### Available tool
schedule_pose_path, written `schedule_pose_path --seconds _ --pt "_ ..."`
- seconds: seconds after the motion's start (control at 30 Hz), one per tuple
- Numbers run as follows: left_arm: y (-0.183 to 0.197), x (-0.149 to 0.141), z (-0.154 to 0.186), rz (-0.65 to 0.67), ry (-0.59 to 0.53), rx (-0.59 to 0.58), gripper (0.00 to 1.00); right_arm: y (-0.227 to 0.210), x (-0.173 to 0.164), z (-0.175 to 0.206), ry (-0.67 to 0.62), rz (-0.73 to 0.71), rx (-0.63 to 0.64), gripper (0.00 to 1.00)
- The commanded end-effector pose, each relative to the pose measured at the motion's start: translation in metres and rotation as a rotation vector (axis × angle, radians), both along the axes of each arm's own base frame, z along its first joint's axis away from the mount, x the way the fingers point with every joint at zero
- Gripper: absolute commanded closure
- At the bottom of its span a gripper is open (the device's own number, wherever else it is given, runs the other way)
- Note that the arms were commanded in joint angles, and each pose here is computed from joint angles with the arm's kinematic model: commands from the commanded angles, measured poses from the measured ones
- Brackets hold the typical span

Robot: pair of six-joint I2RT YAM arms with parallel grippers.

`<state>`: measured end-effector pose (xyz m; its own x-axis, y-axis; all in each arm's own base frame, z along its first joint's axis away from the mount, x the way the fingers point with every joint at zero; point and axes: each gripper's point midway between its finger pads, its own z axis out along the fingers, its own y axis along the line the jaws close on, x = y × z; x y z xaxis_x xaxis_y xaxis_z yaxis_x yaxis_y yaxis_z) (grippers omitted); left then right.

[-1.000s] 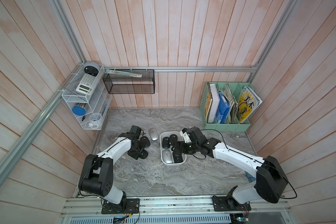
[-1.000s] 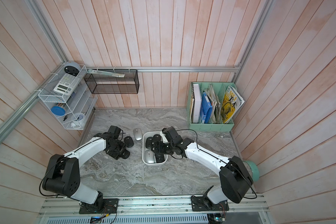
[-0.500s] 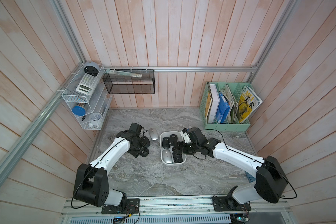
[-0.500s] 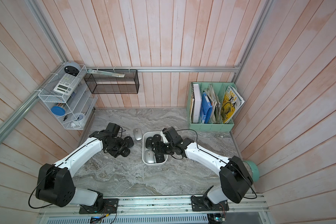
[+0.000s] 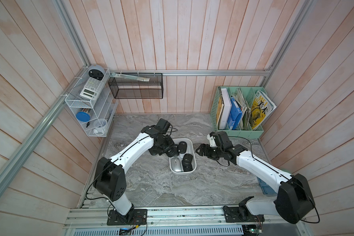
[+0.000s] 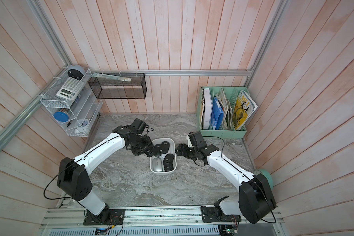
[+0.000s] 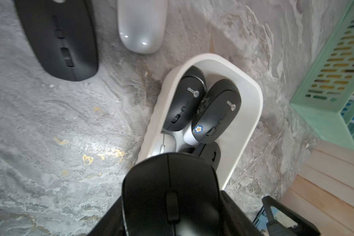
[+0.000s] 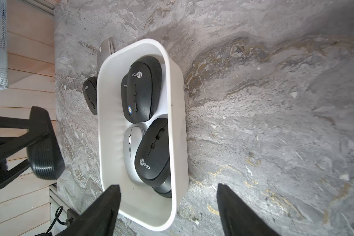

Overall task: Put the mouse in the storage box
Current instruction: Place the mouse in the storage box.

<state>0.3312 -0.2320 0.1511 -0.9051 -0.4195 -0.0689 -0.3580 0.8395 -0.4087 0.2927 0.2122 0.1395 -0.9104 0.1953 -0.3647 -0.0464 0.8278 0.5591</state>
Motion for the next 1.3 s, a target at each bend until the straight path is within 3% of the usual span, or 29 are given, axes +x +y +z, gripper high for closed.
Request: schedule_pose_path --seconds 0.0,0.13,0.73,1.03,1.27 --pt "-0.026 -0.009 -0.004 -0.132 0.031 -0.012 0.45 -0.009 -0.009 -0.005 0.018 -0.002 -0.025 0.2" --pt "-0.044 -0.012 -0.016 -0.196 0.057 0.005 0.45 -0.009 -0.012 -0.007 0.025 -0.001 -0.014 0.2" --pt "-0.04 -0.007 -0.063 -0.309 0.102 0.072 0.44 -0.002 -0.011 -0.005 0.037 0.01 0.01 0.2" --pt "-0.036 -0.014 -0.074 -0.317 0.131 0.088 0.44 0.051 -0.018 -0.014 0.054 0.147 0.054 0.2" --pt "-0.032 -0.018 -0.077 -0.326 0.142 0.104 0.43 0.067 -0.018 -0.011 0.041 0.19 0.044 0.2"
